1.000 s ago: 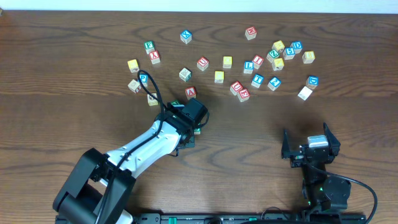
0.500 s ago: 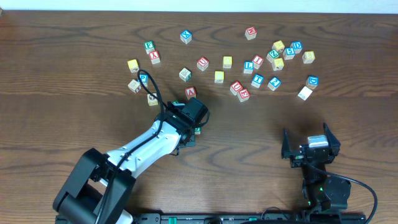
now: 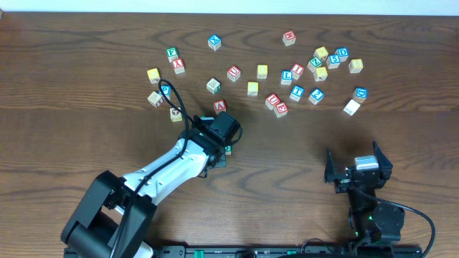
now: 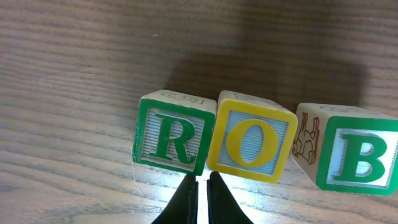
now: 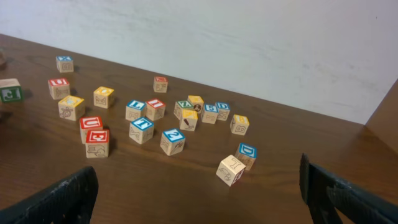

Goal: Spell out ROBOT

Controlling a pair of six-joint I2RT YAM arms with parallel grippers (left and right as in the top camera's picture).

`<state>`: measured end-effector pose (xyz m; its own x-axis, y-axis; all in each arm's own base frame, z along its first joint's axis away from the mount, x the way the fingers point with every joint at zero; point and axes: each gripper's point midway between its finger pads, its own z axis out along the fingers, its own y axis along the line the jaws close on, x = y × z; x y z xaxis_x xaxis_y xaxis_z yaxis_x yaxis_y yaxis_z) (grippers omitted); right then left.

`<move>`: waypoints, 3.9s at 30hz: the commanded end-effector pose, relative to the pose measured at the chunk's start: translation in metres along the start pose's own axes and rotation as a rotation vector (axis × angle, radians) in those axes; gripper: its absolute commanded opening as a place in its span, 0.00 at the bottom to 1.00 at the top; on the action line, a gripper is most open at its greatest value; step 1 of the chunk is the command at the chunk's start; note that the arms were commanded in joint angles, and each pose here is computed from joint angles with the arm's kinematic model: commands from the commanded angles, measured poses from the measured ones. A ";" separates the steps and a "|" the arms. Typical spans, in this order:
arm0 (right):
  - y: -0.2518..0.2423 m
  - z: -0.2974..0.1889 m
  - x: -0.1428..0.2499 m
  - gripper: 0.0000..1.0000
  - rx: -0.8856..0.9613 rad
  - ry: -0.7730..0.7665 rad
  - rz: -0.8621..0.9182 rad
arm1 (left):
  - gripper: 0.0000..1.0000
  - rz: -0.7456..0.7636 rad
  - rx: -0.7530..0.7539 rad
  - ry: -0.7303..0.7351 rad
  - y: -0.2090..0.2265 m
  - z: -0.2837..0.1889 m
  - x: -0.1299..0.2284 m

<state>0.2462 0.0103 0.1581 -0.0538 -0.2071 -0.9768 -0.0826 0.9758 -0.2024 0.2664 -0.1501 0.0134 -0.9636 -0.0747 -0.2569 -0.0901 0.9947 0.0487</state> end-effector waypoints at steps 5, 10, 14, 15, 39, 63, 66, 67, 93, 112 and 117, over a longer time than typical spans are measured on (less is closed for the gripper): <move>-0.001 0.000 0.001 0.99 0.007 0.002 0.016 | 0.07 0.007 -0.031 -0.004 0.007 0.005 0.002; -0.001 0.000 0.001 0.99 0.007 0.002 0.016 | 0.08 0.006 -0.044 -0.019 0.009 0.005 -0.001; -0.001 0.000 0.001 0.99 0.007 0.002 0.016 | 0.07 0.006 -0.044 -0.018 0.009 0.005 -0.001; -0.001 0.000 0.001 0.99 0.007 0.002 0.016 | 0.08 0.006 -0.043 -0.018 0.009 0.005 -0.001; -0.001 0.000 0.001 0.99 0.007 0.002 0.016 | 0.07 0.005 -0.013 0.003 0.004 0.005 0.002; -0.001 0.000 0.001 0.99 0.007 0.002 0.016 | 0.07 -0.005 0.063 -0.014 0.003 -0.031 0.003; -0.001 0.000 0.001 0.99 0.007 0.002 0.016 | 0.07 -0.014 0.117 -0.081 0.004 -0.058 -0.005; -0.001 0.000 0.001 0.99 0.007 0.002 0.016 | 0.07 -0.018 0.132 -0.100 0.004 -0.065 -0.007; -0.001 0.000 0.001 0.99 0.007 0.002 0.016 | 0.08 0.042 0.211 -0.421 0.092 -0.176 -0.041; -0.001 0.000 0.001 0.99 0.007 0.002 0.016 | 1.00 -0.119 0.122 -0.436 0.140 -0.176 -0.045; -0.001 0.000 0.001 0.99 0.007 0.002 0.016 | 1.00 -0.118 0.121 -0.427 0.140 -0.174 -0.045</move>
<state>0.2462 0.0103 0.1581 -0.0538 -0.2075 -0.9768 -0.0826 0.9757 -0.2027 0.2502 -0.0207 0.1891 -0.7701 -0.1834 -0.6110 -0.1441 0.9830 -0.1135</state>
